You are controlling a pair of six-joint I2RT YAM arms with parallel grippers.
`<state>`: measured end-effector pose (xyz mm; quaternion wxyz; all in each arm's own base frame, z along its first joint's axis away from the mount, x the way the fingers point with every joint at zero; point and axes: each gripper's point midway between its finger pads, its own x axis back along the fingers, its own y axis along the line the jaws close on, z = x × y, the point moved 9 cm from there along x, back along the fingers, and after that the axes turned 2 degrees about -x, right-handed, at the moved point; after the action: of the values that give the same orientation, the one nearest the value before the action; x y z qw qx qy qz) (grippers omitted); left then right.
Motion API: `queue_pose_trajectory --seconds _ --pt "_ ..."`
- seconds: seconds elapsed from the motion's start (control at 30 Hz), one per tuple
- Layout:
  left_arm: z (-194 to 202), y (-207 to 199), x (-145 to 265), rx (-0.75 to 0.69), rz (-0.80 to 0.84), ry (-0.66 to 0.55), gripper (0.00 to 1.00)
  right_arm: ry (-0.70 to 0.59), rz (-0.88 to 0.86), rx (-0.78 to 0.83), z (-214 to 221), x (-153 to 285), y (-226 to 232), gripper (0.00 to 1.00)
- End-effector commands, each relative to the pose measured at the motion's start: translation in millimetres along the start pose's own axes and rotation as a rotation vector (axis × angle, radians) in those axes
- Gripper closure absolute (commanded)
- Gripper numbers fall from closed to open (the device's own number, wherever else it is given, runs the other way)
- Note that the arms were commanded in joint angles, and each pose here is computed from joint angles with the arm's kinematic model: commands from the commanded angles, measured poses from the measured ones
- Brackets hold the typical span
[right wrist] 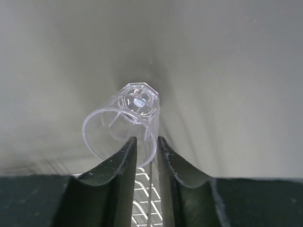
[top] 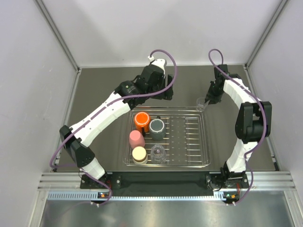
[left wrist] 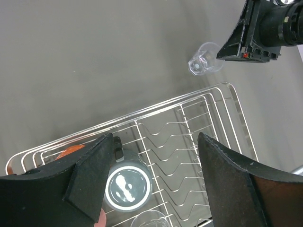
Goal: Load the cups into the dish rack
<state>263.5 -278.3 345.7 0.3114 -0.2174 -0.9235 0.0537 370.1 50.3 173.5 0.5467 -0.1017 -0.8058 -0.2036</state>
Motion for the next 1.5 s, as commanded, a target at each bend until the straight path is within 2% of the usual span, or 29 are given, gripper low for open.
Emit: queue_pose_trajectory --seconds 0.0,0.17,0.53,0.7,0.83,0.93,1.2,1.47 --pt "-8 -5 4 -0.001 0.044 -0.002 0.23 -0.040 0.013 -0.012 -8 -4 -3 0.77" --pt "-7 -4 0 -0.009 0.032 0.021 0.24 -0.043 0.012 -0.008 -10 -5 -3 0.85" --pt "-7 4 -2 0.023 0.021 0.039 0.25 -0.037 0.039 -0.002 -6 -15 -9 0.84" --pt "-8 5 -1 0.026 0.028 0.039 0.25 -0.035 0.028 -0.004 -5 -17 -9 0.86" --pt "-12 2 -1 0.027 0.051 0.042 0.25 -0.057 0.016 0.004 -8 -10 -7 1.00" --pt "-14 2 -2 0.031 0.057 0.047 0.26 -0.101 -0.012 0.008 -15 8 -1 1.00" --pt "-29 0 -4 0.114 0.148 0.067 0.30 -0.246 -0.123 0.050 -28 95 32 1.00" --pt "-53 -13 -12 0.164 0.211 0.035 0.35 -0.331 -0.238 0.205 7 155 83 1.00"
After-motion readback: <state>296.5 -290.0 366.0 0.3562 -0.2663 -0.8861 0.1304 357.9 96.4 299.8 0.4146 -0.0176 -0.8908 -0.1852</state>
